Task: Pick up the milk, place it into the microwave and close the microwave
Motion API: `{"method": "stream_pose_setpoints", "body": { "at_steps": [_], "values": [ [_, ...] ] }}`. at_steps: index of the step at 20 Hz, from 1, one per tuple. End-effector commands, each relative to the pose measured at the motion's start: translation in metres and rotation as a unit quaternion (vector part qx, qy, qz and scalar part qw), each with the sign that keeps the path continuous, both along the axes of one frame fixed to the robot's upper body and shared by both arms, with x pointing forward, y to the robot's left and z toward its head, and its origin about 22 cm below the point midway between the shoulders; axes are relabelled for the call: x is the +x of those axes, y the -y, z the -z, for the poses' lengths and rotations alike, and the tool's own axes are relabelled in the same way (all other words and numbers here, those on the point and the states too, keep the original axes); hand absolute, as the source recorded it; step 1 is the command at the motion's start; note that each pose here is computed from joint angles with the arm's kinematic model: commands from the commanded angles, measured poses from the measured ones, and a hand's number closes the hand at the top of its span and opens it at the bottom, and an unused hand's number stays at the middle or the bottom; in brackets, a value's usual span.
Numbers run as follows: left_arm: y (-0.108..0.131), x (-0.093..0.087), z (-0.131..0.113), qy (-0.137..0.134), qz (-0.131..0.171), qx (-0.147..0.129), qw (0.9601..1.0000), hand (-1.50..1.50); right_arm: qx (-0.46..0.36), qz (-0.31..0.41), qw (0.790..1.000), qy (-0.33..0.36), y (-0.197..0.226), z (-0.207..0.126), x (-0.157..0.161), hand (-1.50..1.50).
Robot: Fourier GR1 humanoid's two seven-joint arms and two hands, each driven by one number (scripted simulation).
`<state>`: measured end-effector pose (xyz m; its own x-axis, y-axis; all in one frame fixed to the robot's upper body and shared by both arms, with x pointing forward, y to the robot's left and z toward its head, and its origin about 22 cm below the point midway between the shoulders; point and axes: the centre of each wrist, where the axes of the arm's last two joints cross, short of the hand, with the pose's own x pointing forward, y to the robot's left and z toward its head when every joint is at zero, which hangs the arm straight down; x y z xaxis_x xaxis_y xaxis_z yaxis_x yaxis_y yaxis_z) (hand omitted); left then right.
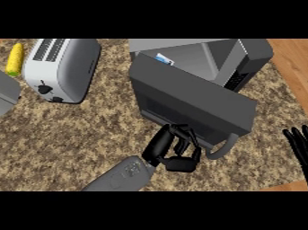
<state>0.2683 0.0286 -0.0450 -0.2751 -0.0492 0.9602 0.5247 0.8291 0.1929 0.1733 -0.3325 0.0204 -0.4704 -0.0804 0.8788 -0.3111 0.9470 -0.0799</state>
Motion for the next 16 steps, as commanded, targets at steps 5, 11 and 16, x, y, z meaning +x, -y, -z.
{"method": "stream_pose_setpoints", "body": {
  "at_steps": [5, 11, 16],
  "values": [
    [0.01, 0.023, -0.028, 0.009, -0.102, -0.056, 0.9931, 1.5, -0.045, -0.025, 0.998, 0.021, 0.012, -0.036, 0.008, -1.5],
    [0.016, 0.036, -0.042, 0.009, -0.149, -0.055, 0.9873, -1.5, -0.026, -0.019, 0.998, 0.05, 0.016, -0.049, 0.019, -1.5],
    [0.018, 0.05, -0.054, -0.005, -0.187, -0.052, 0.9809, -1.5, -0.136, 0.026, 0.984, 0.113, 0.038, -0.096, 0.025, -1.5]
  ]
}}
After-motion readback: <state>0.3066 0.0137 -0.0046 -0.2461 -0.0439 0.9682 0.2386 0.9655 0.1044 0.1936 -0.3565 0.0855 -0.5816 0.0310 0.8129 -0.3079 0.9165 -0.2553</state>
